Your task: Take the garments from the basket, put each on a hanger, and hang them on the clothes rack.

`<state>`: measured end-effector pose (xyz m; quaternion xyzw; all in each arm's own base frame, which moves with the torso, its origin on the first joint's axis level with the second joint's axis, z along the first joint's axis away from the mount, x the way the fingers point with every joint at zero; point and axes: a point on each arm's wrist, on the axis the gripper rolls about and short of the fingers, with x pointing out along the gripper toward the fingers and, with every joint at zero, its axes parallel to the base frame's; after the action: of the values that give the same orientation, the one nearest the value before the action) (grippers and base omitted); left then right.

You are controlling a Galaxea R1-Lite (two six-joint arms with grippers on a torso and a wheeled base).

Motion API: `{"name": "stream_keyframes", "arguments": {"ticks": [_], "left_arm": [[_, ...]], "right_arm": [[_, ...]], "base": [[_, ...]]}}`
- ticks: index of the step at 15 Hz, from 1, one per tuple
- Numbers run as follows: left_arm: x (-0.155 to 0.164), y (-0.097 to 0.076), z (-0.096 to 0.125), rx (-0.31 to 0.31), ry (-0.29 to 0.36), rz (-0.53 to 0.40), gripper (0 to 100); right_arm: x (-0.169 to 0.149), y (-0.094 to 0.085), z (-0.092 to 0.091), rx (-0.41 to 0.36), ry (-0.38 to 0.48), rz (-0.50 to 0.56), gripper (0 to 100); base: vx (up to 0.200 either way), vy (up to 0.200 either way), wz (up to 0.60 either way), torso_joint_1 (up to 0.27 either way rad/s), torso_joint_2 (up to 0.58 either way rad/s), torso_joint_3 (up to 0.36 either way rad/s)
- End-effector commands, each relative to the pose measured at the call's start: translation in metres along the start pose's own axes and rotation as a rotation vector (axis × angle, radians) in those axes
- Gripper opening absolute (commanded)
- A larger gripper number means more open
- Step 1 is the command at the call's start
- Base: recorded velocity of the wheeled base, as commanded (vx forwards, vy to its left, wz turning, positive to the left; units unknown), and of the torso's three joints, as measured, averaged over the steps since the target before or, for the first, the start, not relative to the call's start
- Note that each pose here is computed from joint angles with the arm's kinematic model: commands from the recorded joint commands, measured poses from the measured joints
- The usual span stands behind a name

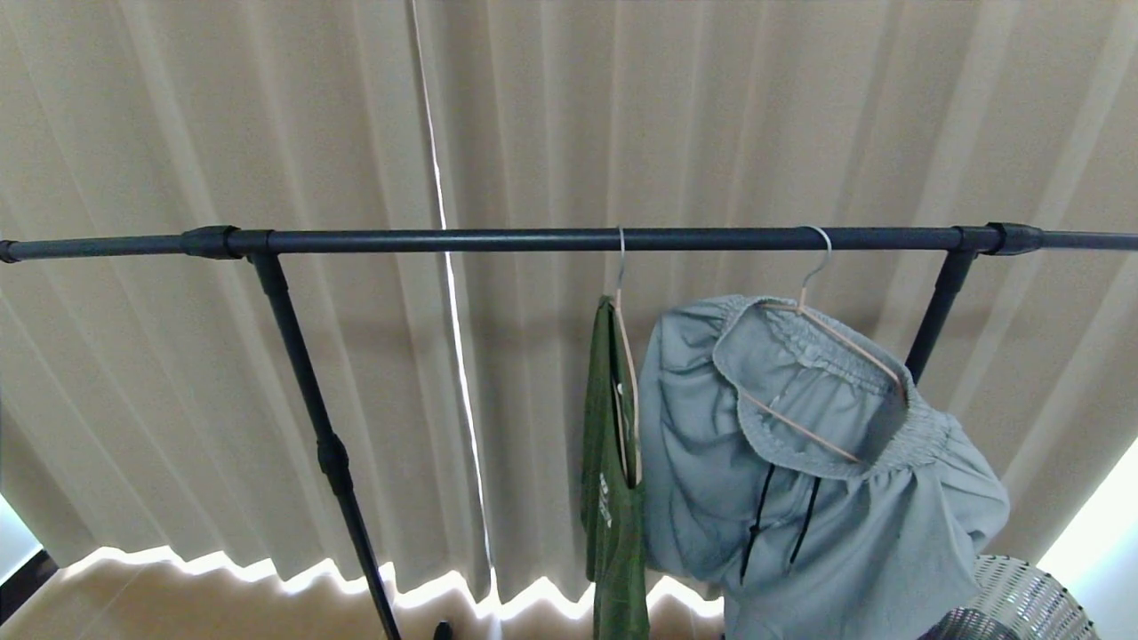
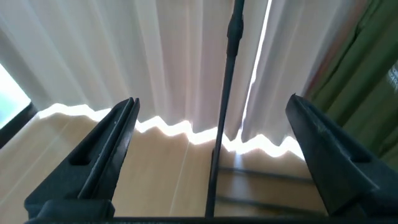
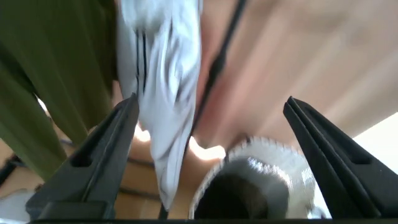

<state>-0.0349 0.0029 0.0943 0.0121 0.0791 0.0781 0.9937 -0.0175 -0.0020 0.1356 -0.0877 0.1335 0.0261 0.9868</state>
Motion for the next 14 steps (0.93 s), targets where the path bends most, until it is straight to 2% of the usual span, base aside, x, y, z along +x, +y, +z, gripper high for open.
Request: {"name": "stream_keyframes", "arguments": {"ticks": [1, 3, 4, 6, 9, 10, 14], "left_arm": [[0.004, -0.001, -0.012, -0.007, -0.039, -0.002, 100], [0.013, -0.003, -0.016, -0.019, -0.126, -0.032, 100], [0.013, -0.004, -0.017, -0.019, -0.13, -0.089, 100], [0.013, -0.005, -0.016, -0.016, -0.132, -0.112, 100], [0.013, -0.005, -0.016, -0.017, -0.134, -0.121, 100], [0.013, -0.005, -0.017, -0.017, -0.132, -0.119, 100], [0.013, -0.005, -0.016, -0.033, -0.133, -0.122, 100]], "right_arm": [[-0.021, 0.006, -0.031, 0.045, -0.084, -0.05, 100], [-0.019, 0.009, -0.044, 0.111, -0.085, -0.075, 100], [-0.017, 0.009, -0.044, 0.14, -0.094, -0.071, 100], [-0.008, 0.01, -0.051, 0.165, -0.104, -0.074, 100], [0.009, 0.011, -0.058, 0.161, -0.239, -0.078, 100], [0.011, 0.011, -0.058, 0.161, -0.259, -0.08, 100], [0.01, 0.012, -0.058, 0.161, -0.259, -0.03, 100]], "base": [[0.0, 0.0, 0.0, 0.0, 0.0, 0.0], [0.0, 0.0, 0.0, 0.0, 0.0, 0.0], [0.0, 0.0, 0.0, 0.0, 0.0, 0.0], [0.0, 0.0, 0.0, 0.0, 0.0, 0.0], [0.0, 0.0, 0.0, 0.0, 0.0, 0.0], [0.0, 0.0, 0.0, 0.0, 0.0, 0.0], [0.0, 0.0, 0.0, 0.0, 0.0, 0.0]]}}
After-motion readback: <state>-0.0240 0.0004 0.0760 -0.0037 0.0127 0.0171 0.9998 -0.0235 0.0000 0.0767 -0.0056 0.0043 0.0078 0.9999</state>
